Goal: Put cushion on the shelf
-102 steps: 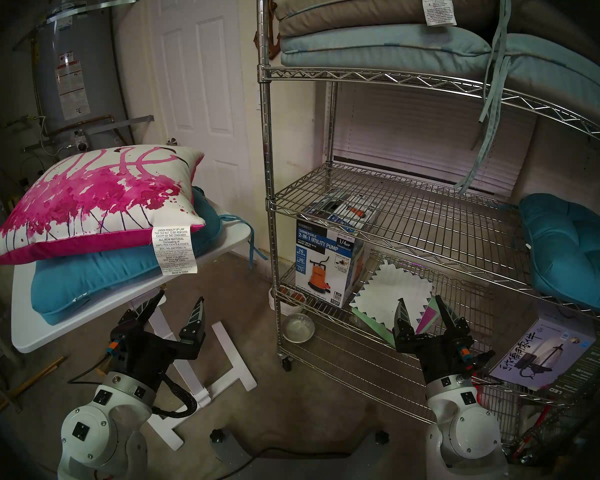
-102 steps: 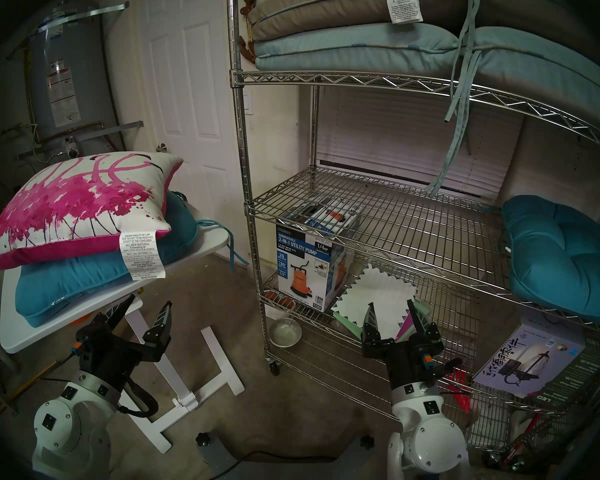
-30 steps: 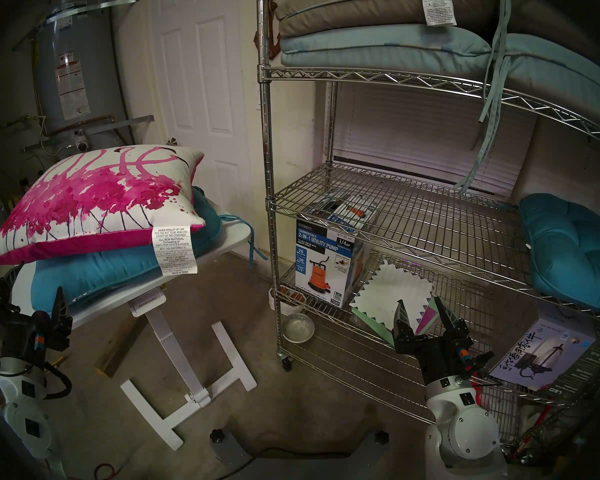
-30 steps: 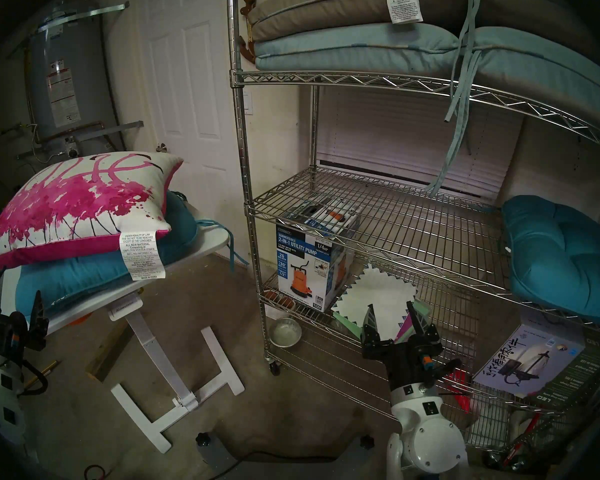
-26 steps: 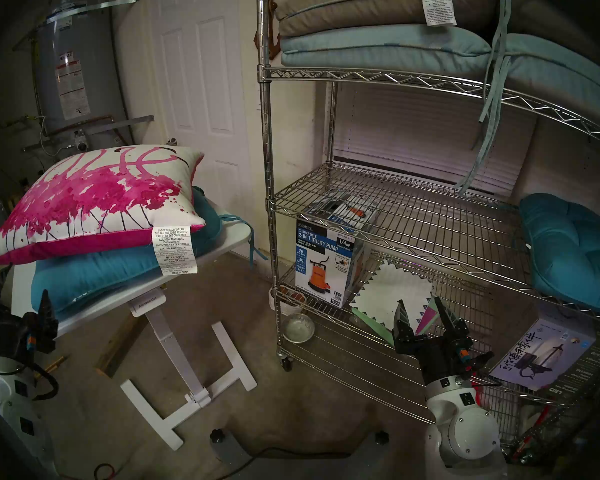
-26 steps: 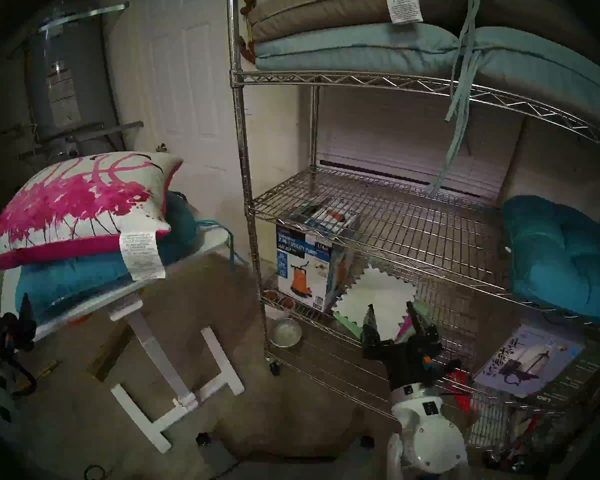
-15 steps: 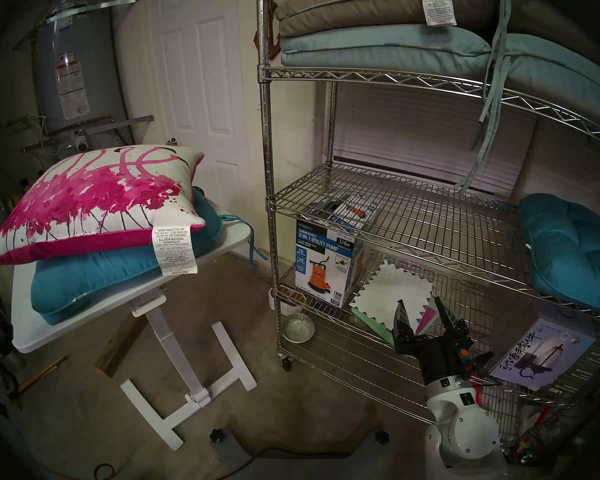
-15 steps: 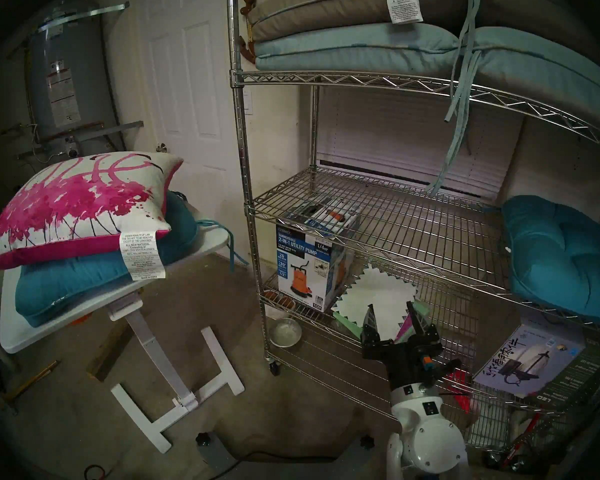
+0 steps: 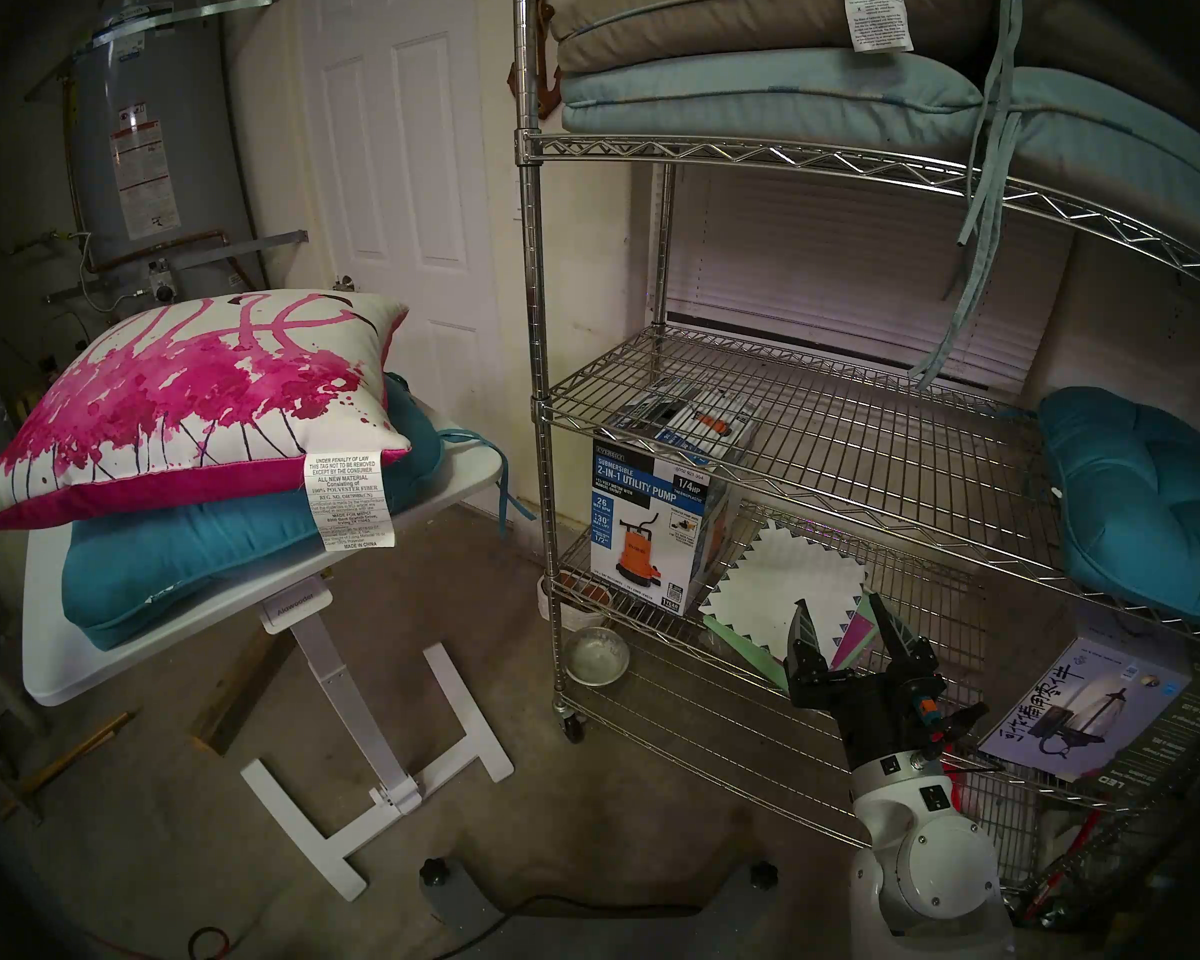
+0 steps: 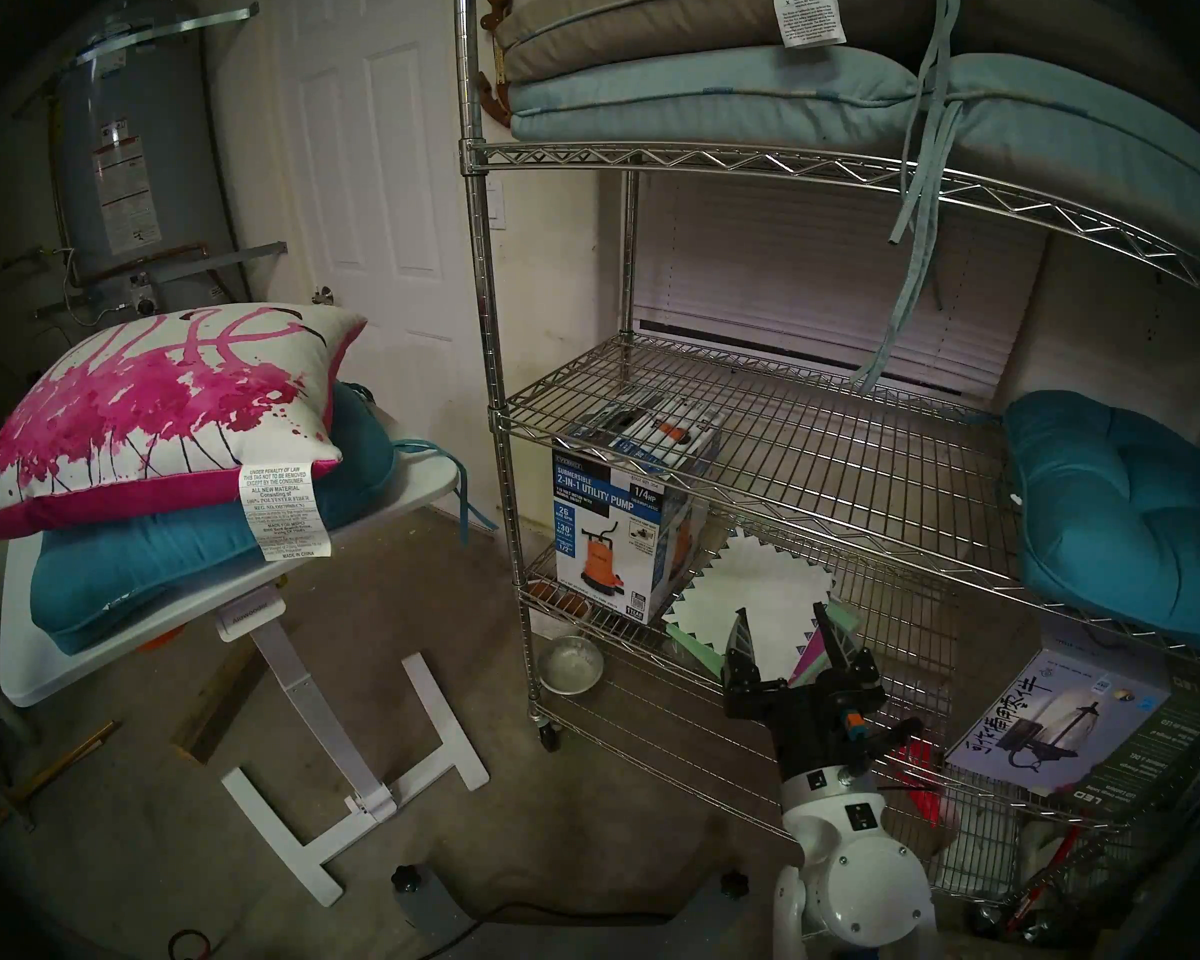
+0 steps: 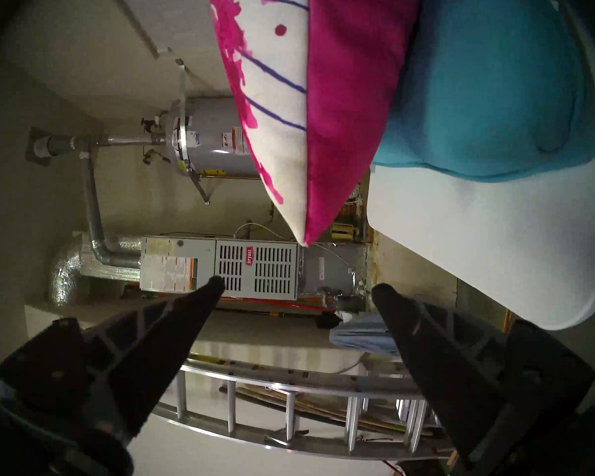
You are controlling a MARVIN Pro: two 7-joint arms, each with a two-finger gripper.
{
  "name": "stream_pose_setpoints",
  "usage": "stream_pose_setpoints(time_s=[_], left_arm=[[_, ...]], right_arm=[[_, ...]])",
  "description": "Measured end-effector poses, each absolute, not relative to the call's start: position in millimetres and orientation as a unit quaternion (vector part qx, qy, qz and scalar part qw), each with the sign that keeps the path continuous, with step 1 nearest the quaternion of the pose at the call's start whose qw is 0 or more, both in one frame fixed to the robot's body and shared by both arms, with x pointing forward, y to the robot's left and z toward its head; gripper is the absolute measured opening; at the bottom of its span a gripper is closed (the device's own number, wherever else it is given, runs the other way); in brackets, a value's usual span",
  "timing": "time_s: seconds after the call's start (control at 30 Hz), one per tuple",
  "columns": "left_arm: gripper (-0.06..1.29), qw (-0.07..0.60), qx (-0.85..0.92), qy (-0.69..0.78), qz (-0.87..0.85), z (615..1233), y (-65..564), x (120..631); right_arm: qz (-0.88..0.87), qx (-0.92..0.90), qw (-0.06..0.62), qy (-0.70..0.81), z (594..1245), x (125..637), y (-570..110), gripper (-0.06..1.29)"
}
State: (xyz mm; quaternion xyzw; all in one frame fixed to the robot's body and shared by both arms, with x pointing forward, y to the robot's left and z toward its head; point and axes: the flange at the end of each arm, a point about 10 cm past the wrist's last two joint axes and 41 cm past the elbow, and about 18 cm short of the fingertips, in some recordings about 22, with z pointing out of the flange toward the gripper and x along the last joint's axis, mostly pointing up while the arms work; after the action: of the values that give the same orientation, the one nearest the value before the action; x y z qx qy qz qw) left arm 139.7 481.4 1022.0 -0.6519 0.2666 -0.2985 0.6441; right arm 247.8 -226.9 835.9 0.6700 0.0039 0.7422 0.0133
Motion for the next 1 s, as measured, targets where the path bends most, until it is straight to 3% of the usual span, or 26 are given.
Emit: stream_pose_setpoints(time_s=[0.63, 1.0], left_arm=[[1.23, 0.637, -0.658, 0.293, -0.274, 1021.2, 513.1, 191.8], [1.23, 0.631, -0.640, 0.316, -0.304, 1024.3, 496.6, 232.5]], right_arm=[[0.742, 0.670, 0.013, 0.004, 836.0, 247.7, -227.0, 1.22], [0.742, 0.670, 0.013, 0.004, 836.0, 247.7, -226.9, 1.22]])
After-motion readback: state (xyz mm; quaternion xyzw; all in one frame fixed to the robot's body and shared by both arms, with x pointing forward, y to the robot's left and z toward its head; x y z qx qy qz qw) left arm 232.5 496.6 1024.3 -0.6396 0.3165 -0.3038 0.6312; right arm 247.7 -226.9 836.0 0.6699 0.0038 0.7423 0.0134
